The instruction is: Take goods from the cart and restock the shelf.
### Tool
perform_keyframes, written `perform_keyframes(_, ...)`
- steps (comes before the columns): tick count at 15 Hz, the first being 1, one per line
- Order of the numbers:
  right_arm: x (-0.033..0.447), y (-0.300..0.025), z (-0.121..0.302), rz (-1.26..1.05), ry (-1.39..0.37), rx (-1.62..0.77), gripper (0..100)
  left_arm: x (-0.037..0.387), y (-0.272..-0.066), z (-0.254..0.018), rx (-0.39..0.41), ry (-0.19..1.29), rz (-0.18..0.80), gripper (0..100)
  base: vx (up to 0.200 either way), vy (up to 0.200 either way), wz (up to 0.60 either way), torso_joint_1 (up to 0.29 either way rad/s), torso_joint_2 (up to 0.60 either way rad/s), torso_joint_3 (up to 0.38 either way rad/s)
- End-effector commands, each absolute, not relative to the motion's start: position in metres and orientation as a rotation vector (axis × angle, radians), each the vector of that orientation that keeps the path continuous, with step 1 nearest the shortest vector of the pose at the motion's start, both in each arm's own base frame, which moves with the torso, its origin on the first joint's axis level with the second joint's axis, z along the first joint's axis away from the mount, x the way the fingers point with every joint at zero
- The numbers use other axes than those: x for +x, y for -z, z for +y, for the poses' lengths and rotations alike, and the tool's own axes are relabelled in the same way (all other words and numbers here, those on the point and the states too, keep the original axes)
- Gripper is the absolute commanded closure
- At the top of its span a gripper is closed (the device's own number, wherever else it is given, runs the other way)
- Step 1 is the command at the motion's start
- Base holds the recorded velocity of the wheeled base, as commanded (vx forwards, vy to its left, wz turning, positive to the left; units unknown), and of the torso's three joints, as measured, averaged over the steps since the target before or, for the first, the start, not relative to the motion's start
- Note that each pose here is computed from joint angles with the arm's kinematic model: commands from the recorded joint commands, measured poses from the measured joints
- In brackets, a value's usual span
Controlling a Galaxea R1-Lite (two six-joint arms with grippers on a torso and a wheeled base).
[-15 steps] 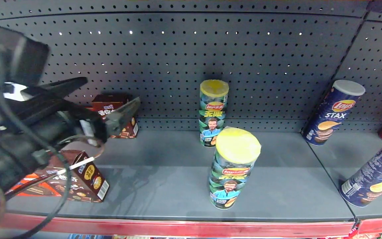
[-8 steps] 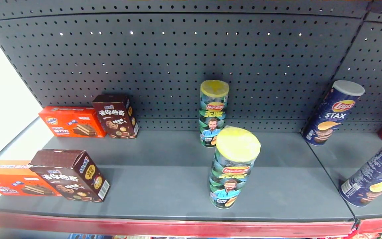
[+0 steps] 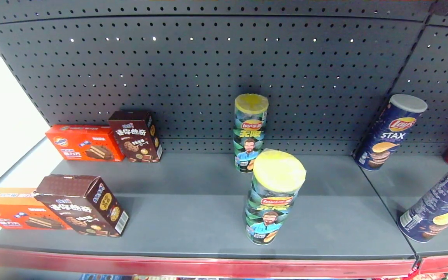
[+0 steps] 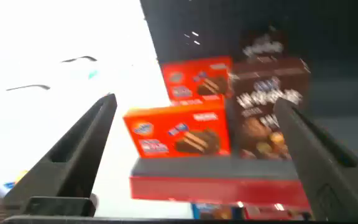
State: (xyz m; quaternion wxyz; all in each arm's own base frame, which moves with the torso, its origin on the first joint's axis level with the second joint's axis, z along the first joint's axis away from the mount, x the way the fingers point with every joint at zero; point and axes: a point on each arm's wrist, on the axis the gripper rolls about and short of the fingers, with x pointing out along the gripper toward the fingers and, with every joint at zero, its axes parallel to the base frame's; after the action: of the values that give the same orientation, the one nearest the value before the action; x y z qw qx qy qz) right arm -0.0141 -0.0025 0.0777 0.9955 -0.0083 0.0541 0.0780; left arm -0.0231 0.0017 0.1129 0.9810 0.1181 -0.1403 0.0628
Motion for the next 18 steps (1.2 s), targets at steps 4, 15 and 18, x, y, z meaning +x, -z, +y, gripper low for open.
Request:
perform_keyframes(4, -0.014, -0.078, -0.002, 0.11, -0.157, -0.017, 0, -0.024, -0.089, -0.002, 0.248, 0.08, -0.146, 0, 0.0, 0.0, 0.0, 0.0, 0.0, 0.0)
perform_keyframes(15, -0.014, -0.078, -0.002, 0.11, -0.155, -0.017, 0, -0.023, -0.081, -0.001, -0.02, 0.047, -0.053, 0, 0.0, 0.0, 0.0, 0.0, 0.0, 0.0)
perform_keyframes(18, -0.014, -0.078, -0.002, 0.11, -0.157, -0.017, 0, -0.023, -0.075, 0.002, 0.015, -0.074, 0.001, 0, 0.0, 0.0, 0.0, 0.0, 0.0, 0.0)
